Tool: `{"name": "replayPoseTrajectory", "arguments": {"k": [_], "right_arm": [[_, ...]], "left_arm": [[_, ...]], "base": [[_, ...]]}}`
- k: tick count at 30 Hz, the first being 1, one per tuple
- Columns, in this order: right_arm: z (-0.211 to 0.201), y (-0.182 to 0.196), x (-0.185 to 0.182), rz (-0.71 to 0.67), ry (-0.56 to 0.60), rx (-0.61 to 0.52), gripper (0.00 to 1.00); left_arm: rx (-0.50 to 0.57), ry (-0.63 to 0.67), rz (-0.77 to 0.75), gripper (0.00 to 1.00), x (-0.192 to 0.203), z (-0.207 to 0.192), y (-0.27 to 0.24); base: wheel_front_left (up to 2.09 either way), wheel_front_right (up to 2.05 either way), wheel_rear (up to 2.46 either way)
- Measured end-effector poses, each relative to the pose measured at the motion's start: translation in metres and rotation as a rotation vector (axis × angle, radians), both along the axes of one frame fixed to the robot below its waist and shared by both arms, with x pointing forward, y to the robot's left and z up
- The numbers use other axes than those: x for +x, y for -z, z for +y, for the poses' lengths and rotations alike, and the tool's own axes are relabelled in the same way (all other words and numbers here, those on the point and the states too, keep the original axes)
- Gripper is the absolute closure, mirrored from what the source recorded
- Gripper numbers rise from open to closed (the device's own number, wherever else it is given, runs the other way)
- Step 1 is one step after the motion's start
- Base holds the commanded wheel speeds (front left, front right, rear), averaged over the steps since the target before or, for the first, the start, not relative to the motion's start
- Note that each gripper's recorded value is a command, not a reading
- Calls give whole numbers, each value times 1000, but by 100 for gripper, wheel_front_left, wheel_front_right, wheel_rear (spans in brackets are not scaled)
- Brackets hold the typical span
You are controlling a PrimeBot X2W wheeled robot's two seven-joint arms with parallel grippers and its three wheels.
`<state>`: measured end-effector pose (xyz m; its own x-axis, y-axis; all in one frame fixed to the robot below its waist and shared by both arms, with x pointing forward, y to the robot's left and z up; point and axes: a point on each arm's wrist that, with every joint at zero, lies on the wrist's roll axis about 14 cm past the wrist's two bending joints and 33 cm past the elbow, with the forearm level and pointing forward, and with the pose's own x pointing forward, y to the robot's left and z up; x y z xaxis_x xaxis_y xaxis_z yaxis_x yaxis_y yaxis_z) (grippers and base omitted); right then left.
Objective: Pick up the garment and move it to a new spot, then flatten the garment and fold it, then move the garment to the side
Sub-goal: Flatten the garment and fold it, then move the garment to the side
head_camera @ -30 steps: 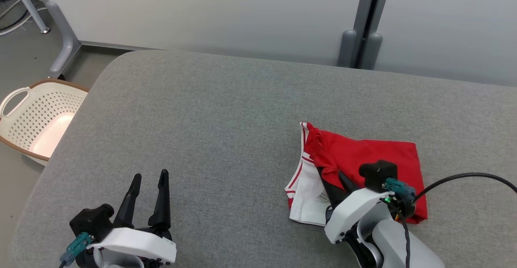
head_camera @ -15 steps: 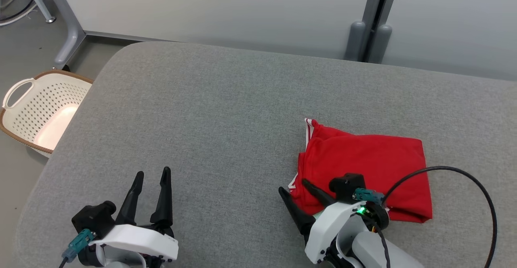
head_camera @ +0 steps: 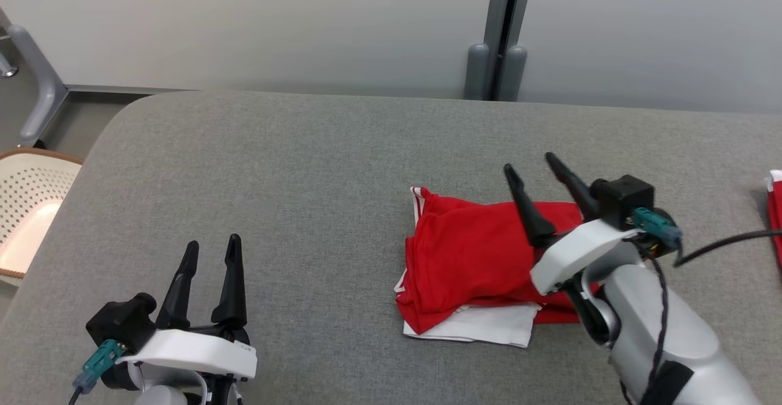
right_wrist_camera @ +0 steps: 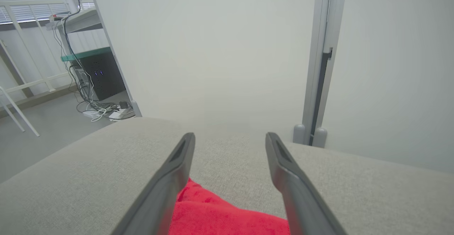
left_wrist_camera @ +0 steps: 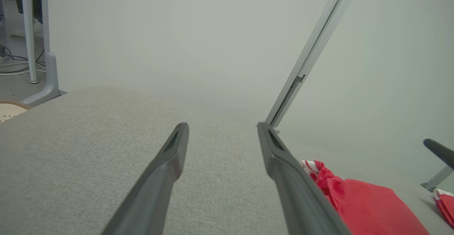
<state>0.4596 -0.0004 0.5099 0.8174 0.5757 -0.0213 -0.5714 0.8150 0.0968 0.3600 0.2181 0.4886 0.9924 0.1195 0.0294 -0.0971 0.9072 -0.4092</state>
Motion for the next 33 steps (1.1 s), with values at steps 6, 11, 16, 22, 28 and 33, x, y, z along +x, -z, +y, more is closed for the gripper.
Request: {"name": "replayPoseTrajectory", "arguments": {"k": [6,11,16,22,28,33], "right_arm": [[-68,-14,-12,-130,151,-58,0],[-103,-14,-36,-181,247,-99,0],[-119,-7,-52,-173,312,-98,0],[-127,-1,-62,-155,360,-83,0],[-122,0,-63,-152,353,-78,0],[-107,2,-56,-135,314,-51,100]], "left_arm": [[26,29,-84,0,7,-8,-27],[107,38,-137,0,7,-13,-47],[238,51,-156,0,4,-21,-57],[250,61,-127,0,-2,-28,-47],[233,59,-105,0,-4,-28,-40],[216,76,-80,0,-5,-31,-31]], "base": [[0,0,0],[0,0,0],[0,0,0],[0,0,0],[0,0,0],[0,0,0]]}}
